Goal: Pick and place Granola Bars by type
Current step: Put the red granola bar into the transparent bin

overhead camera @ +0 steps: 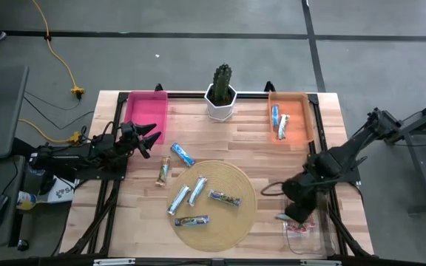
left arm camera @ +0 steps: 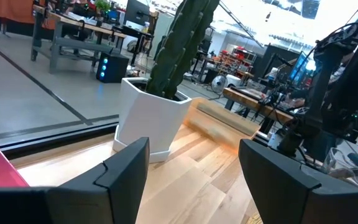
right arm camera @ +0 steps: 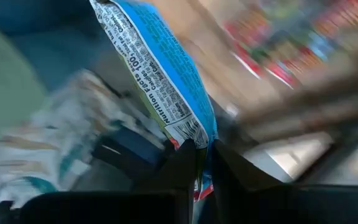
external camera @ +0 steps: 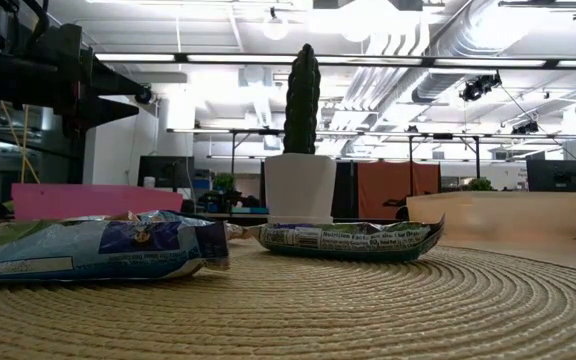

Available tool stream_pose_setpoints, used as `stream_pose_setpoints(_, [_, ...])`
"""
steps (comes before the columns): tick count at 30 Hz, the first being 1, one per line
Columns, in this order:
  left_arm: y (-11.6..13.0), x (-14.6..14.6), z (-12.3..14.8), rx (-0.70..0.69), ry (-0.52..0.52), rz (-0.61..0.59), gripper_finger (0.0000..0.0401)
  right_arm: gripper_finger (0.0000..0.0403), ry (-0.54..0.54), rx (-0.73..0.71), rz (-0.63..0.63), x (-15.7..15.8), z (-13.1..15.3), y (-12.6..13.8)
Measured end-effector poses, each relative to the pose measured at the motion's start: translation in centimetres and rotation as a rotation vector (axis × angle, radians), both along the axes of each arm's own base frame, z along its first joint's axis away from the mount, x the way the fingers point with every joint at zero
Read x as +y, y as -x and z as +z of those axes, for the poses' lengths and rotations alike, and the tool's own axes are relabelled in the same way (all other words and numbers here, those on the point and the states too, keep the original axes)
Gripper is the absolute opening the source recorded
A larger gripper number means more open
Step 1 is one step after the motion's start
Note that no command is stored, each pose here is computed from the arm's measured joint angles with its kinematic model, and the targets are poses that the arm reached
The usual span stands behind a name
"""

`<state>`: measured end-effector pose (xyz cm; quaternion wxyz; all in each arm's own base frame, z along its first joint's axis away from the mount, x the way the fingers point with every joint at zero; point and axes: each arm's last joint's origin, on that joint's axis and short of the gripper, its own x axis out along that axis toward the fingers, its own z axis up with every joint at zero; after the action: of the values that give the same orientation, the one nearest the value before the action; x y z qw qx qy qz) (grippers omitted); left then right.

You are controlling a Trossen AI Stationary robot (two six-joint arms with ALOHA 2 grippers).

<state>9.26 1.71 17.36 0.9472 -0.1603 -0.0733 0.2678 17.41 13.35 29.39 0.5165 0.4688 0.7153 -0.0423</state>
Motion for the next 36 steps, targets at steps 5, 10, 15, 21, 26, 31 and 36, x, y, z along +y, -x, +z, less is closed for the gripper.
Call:
stream_pose_setpoints(5, [0.0, 0.0, 0.0, 0.000, 0.000, 0.000, 0.0245, 0.0029, 0.060, 0.200, 0.053, -0.3, -0.4, 2.0])
stream_pose_setpoints(10, [0.0, 0.0, 0.0, 0.000, 0.000, 0.000, 0.0245, 0.0029, 0.106, 0.293, 0.132, -1.1, -0.5, 3.2])
stream_pose_setpoints(15, [0.0, 0.0, 0.0, 0.000, 0.000, 0.000, 0.0245, 0.0029, 0.052, 0.284, 0.301, -1.0, -0.9, 3.4])
stream_pose_setpoints(21, [0.0, 0.0, 0.0, 0.000, 0.000, 0.000, 0.0245, 0.0029, -0.027, 0.320, 0.492, -0.3, -2.3, 2.6])
stream_pose_setpoints(26, [0.0, 0.0, 0.0, 0.000, 0.000, 0.000, 0.0245, 0.0029, -0.045, 0.352, 0.608, 0.7, -4.5, 1.2])
stream_pose_setpoints(31, [0.0, 0.0, 0.0, 0.000, 0.000, 0.000, 0.0245, 0.0029, -0.063, 0.396, 0.700, 1.7, -7.1, -0.2])
stream_pose_setpoints(36, [0.0, 0.0, 0.0, 0.000, 0.000, 0.000, 0.0245, 0.0029, -0.070, 0.428, 0.765, 2.3, -9.2, -1.1])
